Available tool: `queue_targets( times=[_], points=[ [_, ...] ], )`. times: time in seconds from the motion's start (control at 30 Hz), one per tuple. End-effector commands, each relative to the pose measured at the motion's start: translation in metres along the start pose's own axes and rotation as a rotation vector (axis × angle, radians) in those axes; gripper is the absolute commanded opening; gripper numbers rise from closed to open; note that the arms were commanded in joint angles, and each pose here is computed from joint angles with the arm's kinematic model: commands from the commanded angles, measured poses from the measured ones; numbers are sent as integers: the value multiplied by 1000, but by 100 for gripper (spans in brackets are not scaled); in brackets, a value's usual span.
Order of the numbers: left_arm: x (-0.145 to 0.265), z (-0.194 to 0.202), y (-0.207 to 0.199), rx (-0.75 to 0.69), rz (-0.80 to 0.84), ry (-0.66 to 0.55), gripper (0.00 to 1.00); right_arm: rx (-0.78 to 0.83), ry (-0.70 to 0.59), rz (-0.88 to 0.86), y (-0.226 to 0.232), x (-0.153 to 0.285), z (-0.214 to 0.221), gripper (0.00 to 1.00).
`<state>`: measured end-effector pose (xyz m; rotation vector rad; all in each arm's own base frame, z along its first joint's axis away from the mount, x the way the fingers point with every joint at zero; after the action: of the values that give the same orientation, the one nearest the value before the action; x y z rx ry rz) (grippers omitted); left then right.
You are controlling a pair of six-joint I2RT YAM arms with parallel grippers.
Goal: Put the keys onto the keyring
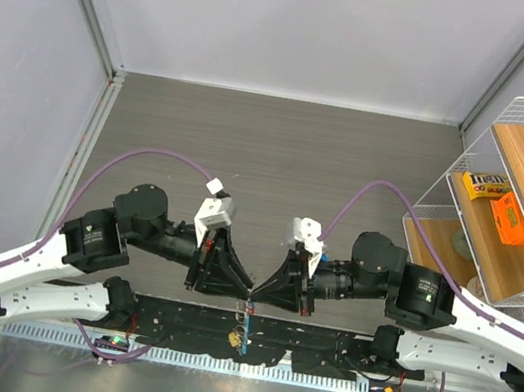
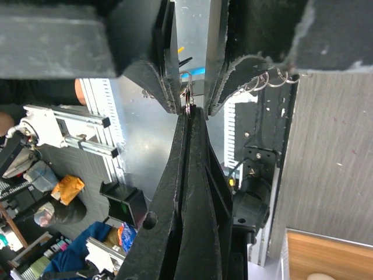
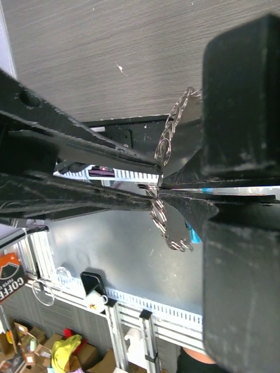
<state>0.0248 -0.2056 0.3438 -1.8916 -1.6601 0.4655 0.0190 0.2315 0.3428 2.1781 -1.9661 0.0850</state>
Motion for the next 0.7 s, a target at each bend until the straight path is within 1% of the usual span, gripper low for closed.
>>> queue_targets(
  times=[0.0, 0.13, 0.27, 0.37, 0.5, 0.53, 0.67],
  points=[
    [9, -25, -21, -98, 45, -138, 31, 27, -194, 55, 1, 8, -22, 6],
    [15, -30, -19, -126, -11, -231, 42, 31, -282, 100, 2, 21, -23, 6],
    [18, -31, -13, -153, -50, -294, 49, 42, -360, 131, 5, 38, -22, 6],
    [14, -32, -7, -165, -68, -320, 50, 55, -437, 137, 8, 50, -25, 6],
    [5, -34, 2, -164, -82, -328, 52, 61, -494, 174, 9, 64, -19, 6],
    [2, -34, 5, -164, -87, -325, 52, 68, -531, 187, 9, 68, -23, 6],
    [-12, -38, 15, -152, -103, -310, 52, 72, -597, 273, 6, 85, -22, 6]
  ],
)
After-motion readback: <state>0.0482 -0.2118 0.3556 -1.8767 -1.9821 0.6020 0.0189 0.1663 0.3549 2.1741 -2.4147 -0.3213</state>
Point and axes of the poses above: each gripper's point midway between its finger pads, its own x axis back along the fingers, its own y axis along the line the jaws close on, z = x × y, the point moved 8 cm from there along x, back along the fingers, and after that the axes turned 10 degrees about x, right-handed, at the moved point
